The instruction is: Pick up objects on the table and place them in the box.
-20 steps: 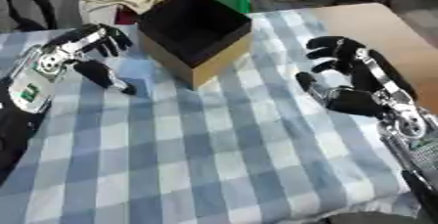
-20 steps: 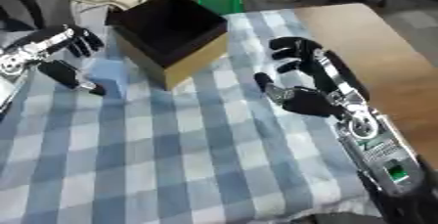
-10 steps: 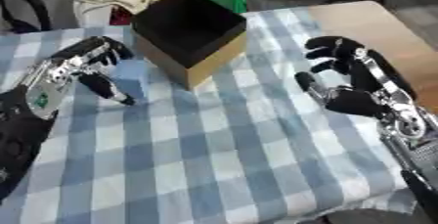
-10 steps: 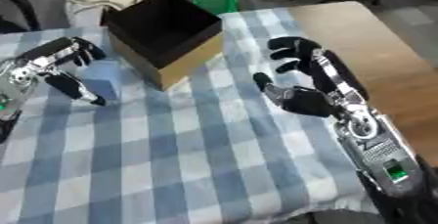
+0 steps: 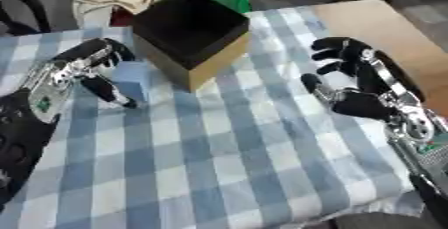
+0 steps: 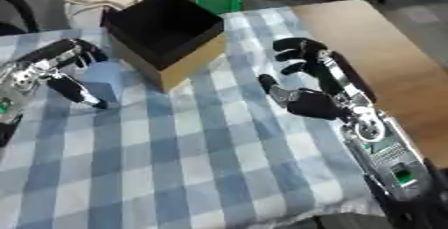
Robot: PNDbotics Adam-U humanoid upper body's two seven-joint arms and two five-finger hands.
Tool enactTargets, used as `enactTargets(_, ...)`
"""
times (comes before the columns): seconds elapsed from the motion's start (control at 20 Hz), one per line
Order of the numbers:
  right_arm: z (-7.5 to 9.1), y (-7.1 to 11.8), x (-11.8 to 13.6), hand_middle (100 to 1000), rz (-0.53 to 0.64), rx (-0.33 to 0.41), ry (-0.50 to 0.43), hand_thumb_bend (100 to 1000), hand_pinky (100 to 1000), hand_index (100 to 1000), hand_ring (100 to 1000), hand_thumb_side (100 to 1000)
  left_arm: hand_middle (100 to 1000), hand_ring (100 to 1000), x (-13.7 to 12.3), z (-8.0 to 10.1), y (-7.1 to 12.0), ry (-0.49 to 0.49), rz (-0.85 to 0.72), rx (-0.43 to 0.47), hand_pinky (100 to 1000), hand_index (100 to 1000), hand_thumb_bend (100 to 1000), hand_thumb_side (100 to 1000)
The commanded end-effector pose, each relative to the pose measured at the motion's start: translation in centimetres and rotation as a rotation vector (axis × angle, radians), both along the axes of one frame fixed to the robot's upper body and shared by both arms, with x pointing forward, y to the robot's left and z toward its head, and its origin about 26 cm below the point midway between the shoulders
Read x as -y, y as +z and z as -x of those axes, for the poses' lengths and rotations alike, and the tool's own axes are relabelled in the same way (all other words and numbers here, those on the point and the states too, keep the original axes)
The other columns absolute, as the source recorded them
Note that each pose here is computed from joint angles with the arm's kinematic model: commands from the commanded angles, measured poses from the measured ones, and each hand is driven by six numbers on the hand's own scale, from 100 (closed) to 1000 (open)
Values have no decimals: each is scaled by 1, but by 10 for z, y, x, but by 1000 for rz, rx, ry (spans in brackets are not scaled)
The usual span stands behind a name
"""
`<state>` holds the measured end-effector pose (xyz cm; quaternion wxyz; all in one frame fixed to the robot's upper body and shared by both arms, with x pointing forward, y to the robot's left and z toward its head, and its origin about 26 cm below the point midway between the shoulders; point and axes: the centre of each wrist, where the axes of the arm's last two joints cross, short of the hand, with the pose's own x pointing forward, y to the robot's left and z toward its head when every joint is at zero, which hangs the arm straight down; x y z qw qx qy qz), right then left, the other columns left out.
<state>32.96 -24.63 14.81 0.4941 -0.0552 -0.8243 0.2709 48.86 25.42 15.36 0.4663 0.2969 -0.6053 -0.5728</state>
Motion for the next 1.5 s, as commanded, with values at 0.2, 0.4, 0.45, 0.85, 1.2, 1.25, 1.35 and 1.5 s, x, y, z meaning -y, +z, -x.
enactTargets(0.2, -1, 9, 1, 761, 7, 26, 10, 345, 677, 806, 783, 234, 638, 651, -2, -3, 17, 11, -30, 70, 685, 749, 825, 128)
enactTargets(0.4, -1, 9, 1, 761, 8, 25, 12, 345, 677, 806, 783, 235, 619, 635, -5, -3, 16, 27, -60, 88, 681, 734, 810, 100)
enactTargets(0.45, -1, 9, 1, 761, 9, 25, 12, 344, 677, 806, 783, 235, 617, 634, -5, -3, 16, 30, -67, 89, 681, 731, 809, 100)
enactTargets(0.85, -1, 9, 1, 761, 9, 24, 14, 343, 677, 806, 784, 237, 573, 597, -9, -2, 9, 49, -98, 108, 652, 690, 783, 100)
enactTargets(1.2, -1, 8, 1, 761, 7, 21, 10, 341, 677, 806, 785, 238, 351, 391, -14, -2, 7, 92, -39, 177, 492, 450, 771, 100)
enactTargets(1.25, -1, 8, 1, 761, 7, 22, 10, 341, 677, 806, 785, 238, 324, 370, -15, -2, 8, 103, -9, 198, 474, 423, 771, 100)
enactTargets(1.35, -1, 8, 2, 761, 6, 23, 9, 340, 677, 806, 785, 239, 282, 342, -16, -2, 10, 122, 50, 240, 447, 381, 772, 100)
enactTargets(1.5, -1, 8, 2, 761, 6, 23, 8, 340, 677, 806, 785, 239, 272, 334, -17, -1, 16, 130, 106, 279, 440, 371, 772, 100)
